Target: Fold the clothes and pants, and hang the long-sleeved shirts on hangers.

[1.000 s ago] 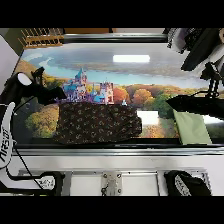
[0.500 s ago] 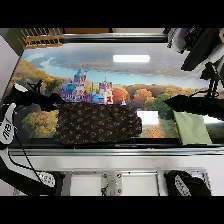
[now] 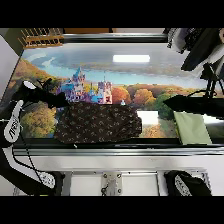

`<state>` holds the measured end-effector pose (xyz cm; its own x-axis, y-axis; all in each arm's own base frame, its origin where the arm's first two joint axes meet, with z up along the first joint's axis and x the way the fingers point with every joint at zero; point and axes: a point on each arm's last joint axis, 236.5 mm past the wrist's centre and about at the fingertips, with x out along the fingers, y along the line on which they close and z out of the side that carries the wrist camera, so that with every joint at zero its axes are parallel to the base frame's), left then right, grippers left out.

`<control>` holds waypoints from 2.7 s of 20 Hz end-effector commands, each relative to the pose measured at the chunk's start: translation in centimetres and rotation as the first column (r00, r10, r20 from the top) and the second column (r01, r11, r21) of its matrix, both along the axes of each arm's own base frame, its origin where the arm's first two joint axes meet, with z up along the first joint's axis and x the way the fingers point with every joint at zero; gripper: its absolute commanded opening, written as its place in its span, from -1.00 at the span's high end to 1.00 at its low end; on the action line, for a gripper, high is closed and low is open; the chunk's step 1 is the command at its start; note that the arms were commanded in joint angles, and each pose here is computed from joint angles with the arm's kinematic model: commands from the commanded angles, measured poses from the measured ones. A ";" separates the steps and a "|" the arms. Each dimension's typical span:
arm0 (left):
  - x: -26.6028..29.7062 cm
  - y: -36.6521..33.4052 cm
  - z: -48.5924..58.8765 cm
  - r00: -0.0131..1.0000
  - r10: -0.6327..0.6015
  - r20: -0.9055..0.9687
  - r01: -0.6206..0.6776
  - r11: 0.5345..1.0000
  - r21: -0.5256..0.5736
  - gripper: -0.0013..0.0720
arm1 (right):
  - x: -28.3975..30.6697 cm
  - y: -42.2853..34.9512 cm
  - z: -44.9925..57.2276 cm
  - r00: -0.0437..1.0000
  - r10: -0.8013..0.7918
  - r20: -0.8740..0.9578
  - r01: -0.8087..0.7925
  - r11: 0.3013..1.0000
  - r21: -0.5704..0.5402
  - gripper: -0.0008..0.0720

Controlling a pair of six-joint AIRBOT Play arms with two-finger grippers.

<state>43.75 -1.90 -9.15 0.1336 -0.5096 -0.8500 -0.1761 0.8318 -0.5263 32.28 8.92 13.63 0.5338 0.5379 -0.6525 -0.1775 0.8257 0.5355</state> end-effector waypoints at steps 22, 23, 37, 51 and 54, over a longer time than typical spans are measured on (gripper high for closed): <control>0.5 -0.3 5.6 0.990 -0.041 0.132 0.037 0.999 0.032 0.94 | 8.2 10.4 -22.7 0.954 0.156 -0.257 -0.161 0.987 0.003 0.74; 0.4 -0.3 5.7 0.991 -0.043 0.129 0.039 0.999 0.030 0.94 | 8.3 10.4 -22.4 0.956 0.162 -0.245 -0.167 0.986 0.000 0.96; -11.6 -5.0 53.5 0.279 -0.187 0.942 -0.113 0.968 0.226 0.94 | -0.3 6.1 26.1 0.642 0.144 0.753 -0.064 0.989 -0.134 0.96; -5.5 -5.1 42.1 0.532 0.001 0.847 -0.120 0.990 0.074 0.95 | -1.9 4.6 11.4 0.997 0.018 0.081 -0.012 0.997 -0.075 0.96; 1.9 -4.8 30.2 0.742 0.019 0.670 -0.093 0.993 0.075 0.94 | 4.1 5.3 2.3 0.990 0.035 -0.139 -0.051 0.993 -0.109 0.96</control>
<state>40.38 -6.90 31.02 0.8244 -0.3868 -0.4132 0.2340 0.8976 -0.3736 33.09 14.11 24.51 0.5943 0.5127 -0.6197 -0.2636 0.8521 0.4521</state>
